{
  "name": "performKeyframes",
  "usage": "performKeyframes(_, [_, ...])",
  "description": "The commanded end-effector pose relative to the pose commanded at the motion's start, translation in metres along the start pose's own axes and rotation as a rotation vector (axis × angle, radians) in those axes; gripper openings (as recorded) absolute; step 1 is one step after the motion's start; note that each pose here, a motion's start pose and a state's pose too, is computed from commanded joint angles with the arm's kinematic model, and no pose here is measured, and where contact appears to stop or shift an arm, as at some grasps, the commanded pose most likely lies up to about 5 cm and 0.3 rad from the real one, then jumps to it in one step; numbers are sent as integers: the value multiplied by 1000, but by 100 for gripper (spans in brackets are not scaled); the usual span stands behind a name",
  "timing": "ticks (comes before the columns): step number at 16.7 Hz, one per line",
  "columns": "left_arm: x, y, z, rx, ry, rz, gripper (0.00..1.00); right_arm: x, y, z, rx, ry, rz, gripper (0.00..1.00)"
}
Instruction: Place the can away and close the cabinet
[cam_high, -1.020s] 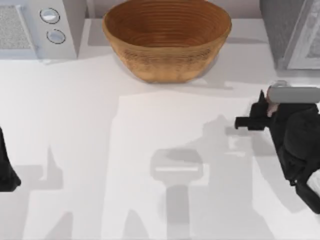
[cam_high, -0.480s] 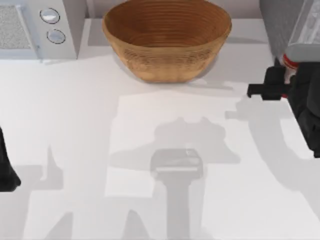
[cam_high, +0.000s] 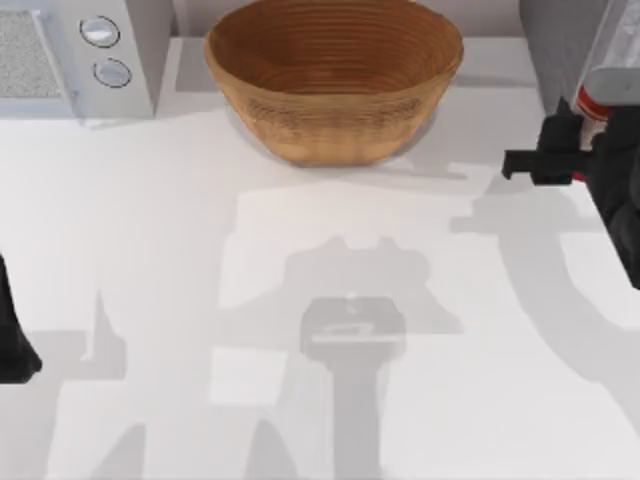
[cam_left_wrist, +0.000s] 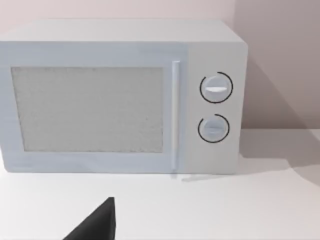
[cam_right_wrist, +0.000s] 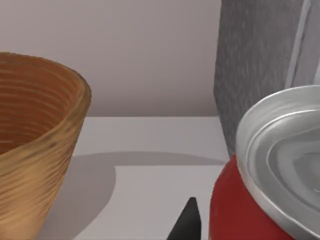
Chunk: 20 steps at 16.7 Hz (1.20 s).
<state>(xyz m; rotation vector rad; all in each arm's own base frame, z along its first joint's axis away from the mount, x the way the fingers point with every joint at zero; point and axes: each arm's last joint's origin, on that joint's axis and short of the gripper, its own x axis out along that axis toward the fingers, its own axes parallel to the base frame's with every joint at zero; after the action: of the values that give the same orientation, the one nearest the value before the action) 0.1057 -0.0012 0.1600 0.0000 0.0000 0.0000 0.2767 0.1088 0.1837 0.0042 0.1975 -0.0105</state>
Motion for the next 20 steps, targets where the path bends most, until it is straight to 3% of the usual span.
performKeyframes(5, [0,0,0,0,0,0,100,-22,-19,15,11,-34,8,0])
performKeyframes(10, [0,0,0,0,0,0,100,-76,-60,24,20,-90,7,0])
performKeyframes(15, [0,0,0,0,0,0,100,-131,-93,1,16,-145,3,0])
performKeyframes(20, [0,0,0,0,0,0,100,-158,-108,-36,4,-187,6,0])
